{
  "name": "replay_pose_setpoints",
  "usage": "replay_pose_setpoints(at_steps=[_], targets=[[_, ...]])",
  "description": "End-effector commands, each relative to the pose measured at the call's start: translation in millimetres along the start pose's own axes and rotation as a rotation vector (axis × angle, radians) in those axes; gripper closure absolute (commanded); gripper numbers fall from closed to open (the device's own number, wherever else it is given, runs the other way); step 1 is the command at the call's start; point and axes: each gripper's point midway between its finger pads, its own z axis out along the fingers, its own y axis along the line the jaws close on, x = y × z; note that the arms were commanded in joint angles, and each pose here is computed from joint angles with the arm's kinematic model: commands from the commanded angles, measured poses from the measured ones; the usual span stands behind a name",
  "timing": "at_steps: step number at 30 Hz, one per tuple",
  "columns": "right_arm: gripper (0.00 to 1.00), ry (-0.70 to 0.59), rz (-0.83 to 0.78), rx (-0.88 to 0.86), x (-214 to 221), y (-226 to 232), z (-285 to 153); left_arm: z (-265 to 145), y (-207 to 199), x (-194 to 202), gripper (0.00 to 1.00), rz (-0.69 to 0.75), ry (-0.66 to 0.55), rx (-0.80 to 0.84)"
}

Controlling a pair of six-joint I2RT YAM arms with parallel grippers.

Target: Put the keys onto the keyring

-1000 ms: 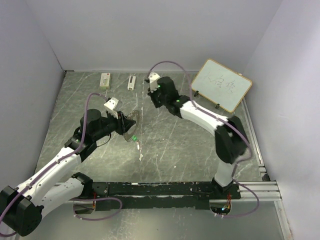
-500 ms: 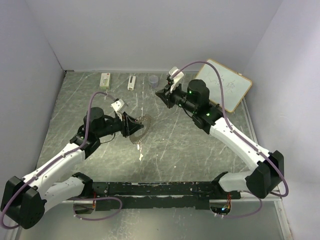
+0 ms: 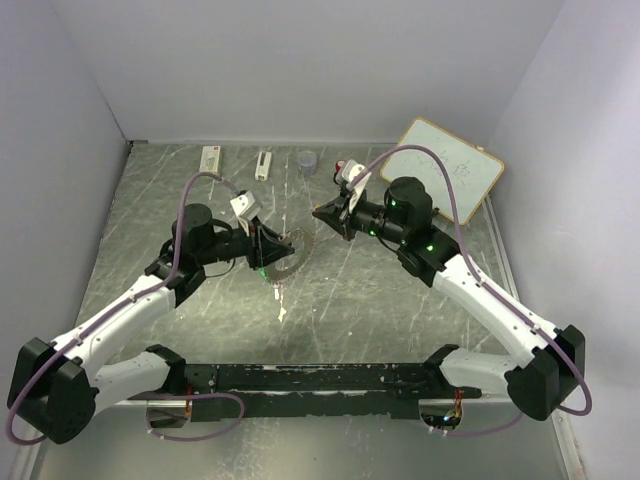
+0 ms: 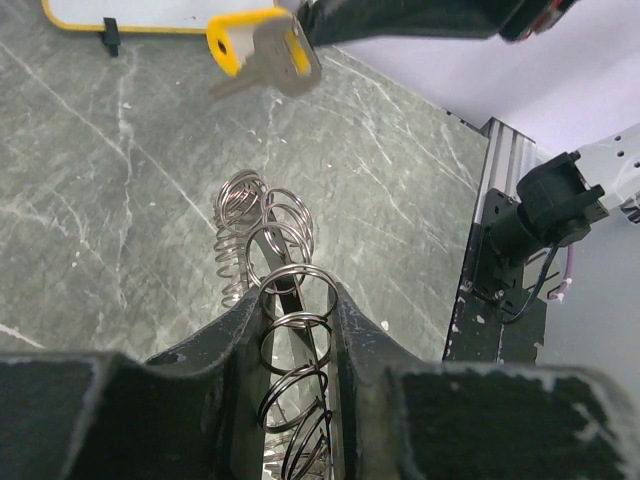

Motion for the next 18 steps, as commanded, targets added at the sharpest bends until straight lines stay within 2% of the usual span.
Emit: replay_pose_setpoints(at_steps=[1, 7, 18], targets=[[1.00, -0.007, -0.109, -0.060, 8, 14, -7, 4, -12, -28, 0.93, 0.055, -0.045, 0.081], [1.00, -0.082, -0.281, -0.066, 12, 21, -20, 9, -17, -22, 0.93, 0.031, -0.004, 0.149], [1.00, -0.084, -0.443, -0.134, 18, 30, -23, 13, -26, -10, 0.93, 0.001, 0.062, 0.243]])
